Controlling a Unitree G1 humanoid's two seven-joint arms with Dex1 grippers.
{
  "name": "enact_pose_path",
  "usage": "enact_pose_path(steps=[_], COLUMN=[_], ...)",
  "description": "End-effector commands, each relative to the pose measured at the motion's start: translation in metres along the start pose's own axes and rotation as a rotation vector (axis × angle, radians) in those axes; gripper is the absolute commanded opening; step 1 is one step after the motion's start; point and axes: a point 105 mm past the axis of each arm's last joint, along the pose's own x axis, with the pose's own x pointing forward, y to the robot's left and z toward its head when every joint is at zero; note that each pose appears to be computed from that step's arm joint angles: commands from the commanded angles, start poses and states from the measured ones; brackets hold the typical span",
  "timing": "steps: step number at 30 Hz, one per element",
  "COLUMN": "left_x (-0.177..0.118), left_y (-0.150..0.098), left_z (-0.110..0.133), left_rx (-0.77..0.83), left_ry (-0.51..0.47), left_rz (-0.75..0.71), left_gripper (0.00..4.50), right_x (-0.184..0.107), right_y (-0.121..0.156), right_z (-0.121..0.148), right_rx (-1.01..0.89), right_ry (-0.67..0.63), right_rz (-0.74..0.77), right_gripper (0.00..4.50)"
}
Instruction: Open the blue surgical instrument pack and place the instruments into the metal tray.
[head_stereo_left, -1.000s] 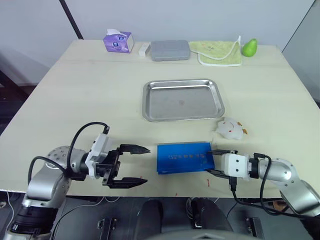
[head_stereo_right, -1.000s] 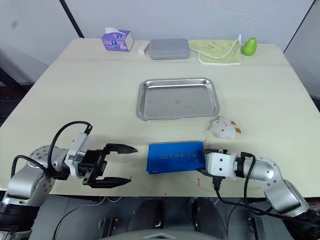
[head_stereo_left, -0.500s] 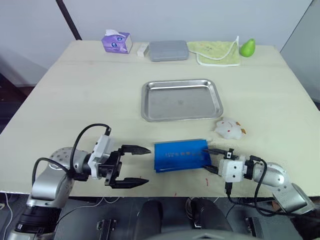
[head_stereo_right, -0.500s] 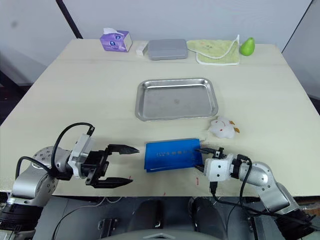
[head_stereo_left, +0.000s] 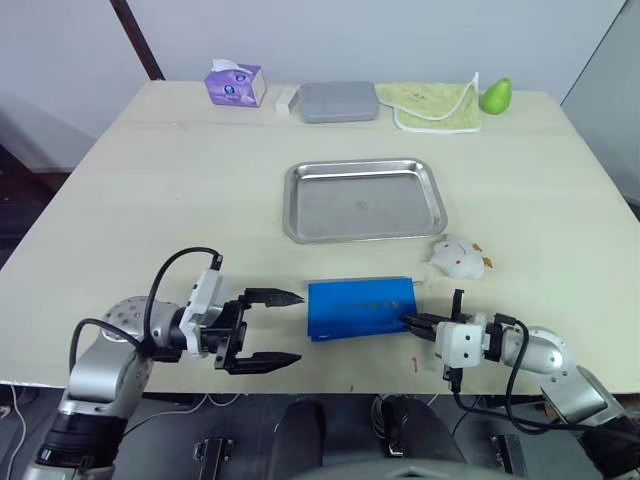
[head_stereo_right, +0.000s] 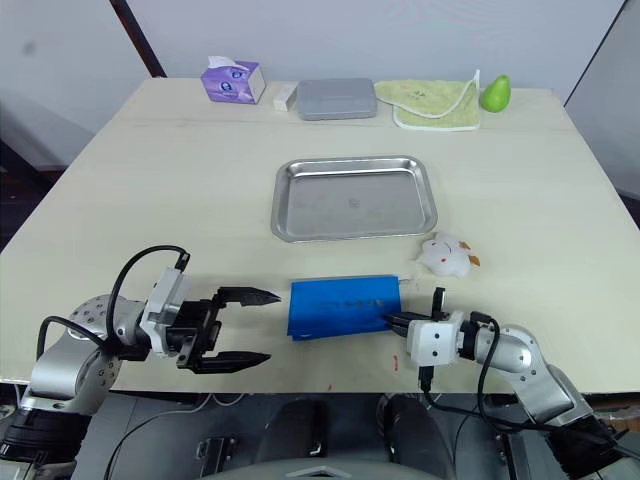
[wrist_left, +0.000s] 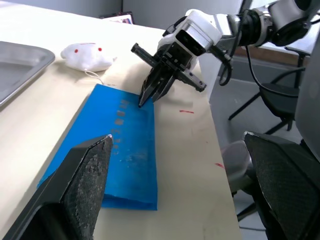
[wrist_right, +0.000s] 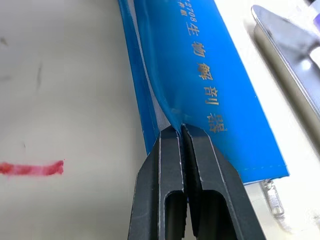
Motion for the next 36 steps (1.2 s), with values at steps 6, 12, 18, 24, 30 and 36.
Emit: enact_pose_path(steps=[6, 12, 18, 24, 30, 36], left_x=[-0.005, -0.007, -0.01, -0.014, -0.015, -0.013], left_y=[0.002, 0.007, 0.003, 0.001, 0.003, 0.011], left_z=[0.011, 0.015, 0.015, 0.016, 0.015, 0.019], left_rx=[0.027, 0.02, 0.011, -0.011, -0.02, -0.016], left_ry=[-0.045, -0.079, -0.08, -0.09, -0.085, -0.078], left_rz=[0.068, 0.126, 0.156, 0.183, 0.187, 0.172], left_gripper=[4.5, 4.5, 4.5, 4.5, 4.5, 4.5], right_x=[-0.024, -0.033, -0.035, -0.038, -0.028, -0.022], right_y=[-0.042, -0.055, -0.06, -0.064, -0.074, -0.075], right_z=[0.04, 0.052, 0.054, 0.058, 0.031, 0.023], right_rx=[0.251, 0.447, 0.51, 0.601, 0.62, 0.59], right_ry=[-0.038, -0.023, -0.011, -0.033, 0.018, 0.032], right_rz=[0.096, 0.283, 0.357, 0.42, 0.377, 0.395], right_gripper=[0.02, 0.02, 0.02, 0.02, 0.02, 0.02])
